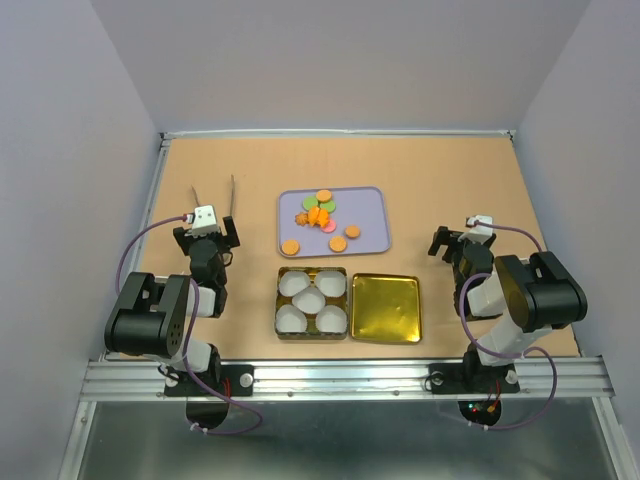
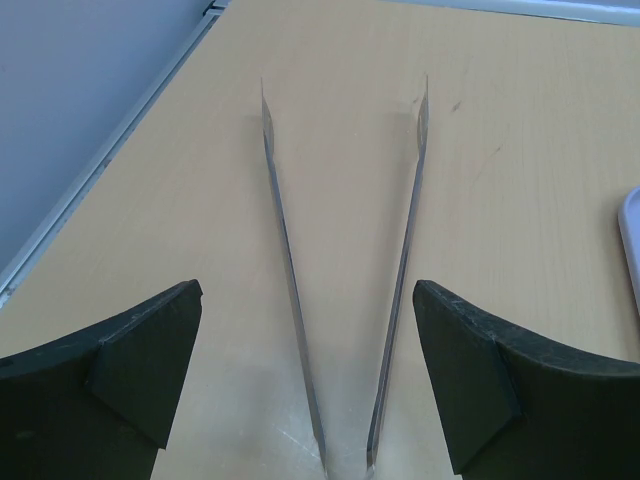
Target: Pack the cookies
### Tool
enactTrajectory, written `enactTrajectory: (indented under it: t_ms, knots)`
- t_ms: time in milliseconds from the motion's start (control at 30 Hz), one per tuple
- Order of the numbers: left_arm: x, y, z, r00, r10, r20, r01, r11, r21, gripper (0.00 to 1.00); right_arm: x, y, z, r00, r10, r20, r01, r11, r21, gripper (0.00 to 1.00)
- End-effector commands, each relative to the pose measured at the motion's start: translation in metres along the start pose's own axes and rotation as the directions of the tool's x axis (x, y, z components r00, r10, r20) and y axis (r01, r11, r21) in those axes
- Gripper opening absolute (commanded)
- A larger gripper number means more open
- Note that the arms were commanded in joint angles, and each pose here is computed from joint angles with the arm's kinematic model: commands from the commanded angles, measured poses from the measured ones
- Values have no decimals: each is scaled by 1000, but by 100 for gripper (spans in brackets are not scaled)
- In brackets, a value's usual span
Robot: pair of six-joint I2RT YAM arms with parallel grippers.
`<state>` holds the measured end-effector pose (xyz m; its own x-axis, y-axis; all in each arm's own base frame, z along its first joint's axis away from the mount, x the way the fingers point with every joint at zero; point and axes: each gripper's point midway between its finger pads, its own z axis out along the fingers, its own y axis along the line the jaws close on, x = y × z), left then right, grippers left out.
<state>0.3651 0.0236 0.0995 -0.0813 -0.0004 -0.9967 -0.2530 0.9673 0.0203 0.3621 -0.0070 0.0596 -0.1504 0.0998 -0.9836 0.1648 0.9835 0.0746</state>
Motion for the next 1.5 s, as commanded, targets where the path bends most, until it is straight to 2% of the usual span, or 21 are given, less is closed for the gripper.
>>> enactTrajectory:
  t_ms: [0,433,567,600,667,700,733,767,933,967,1100,1133,1233,1300,1367,1400,1433,1467]
  knots:
    - [-77,1,4,955,-94,280,97,995,1,99,-38,6,8,991,6,131,-2,1000,-27,100]
    - [-79,1,4,953,-97,286,101,995,1,99,-44,3,8,989,13,147,-13,1000,-4,100]
    - [-78,1,4,955,-96,282,99,995,2,99,-82,10,-10,981,10,194,-1,999,-48,100]
    - [-77,1,3,955,-96,282,99,995,2,99,-109,14,-20,973,40,227,-24,997,-75,100]
    - [-78,1,4,955,-96,282,99,995,2,99,-131,20,-30,973,75,220,-54,993,-102,100]
    - [-78,1,4,954,-96,283,100,995,0,99,-168,25,-35,959,114,260,-85,989,-121,100]
    - [-77,2,3,955,-96,282,100,995,0,99,-169,25,-47,967,165,193,-143,982,-119,100]
    - [-78,1,4,955,-97,282,101,995,2,99,-181,27,-54,966,186,177,-164,978,-131,100]
    - [-78,1,4,955,-96,282,99,995,2,99,-226,64,-111,961,272,-39,-271,915,-299,100]
    - [-77,1,3,955,-95,280,99,995,2,99,-230,76,-125,942,318,-102,-334,877,-347,100]
    - [-78,1,4,955,-97,282,101,995,2,99,-232,108,-174,876,345,-337,-471,763,-442,100]
    - [-78,1,4,955,-96,282,99,995,2,99,-227,113,-187,832,372,-411,-537,727,-428,100]
    - [-76,0,6,959,-93,267,95,995,5,99,-216,128,-219,752,366,-548,-634,631,-448,100]
    - [-86,2,1,947,-101,304,109,994,-11,99,-205,130,-228,727,358,-585,-656,612,-441,100]
    - [-91,9,0,961,-92,261,119,989,-88,99,-208,127,-233,758,353,-549,-629,620,-469,100]
    - [-128,5,3,946,-115,302,144,987,-74,99,-212,126,-235,774,346,-530,-612,625,-485,100]
    - [-117,7,6,974,-76,214,101,989,-112,99,-212,126,-236,781,339,-524,-603,628,-492,100]
    - [-127,9,7,975,-72,211,100,988,-122,99,-210,127,-236,779,331,-532,-603,627,-493,100]
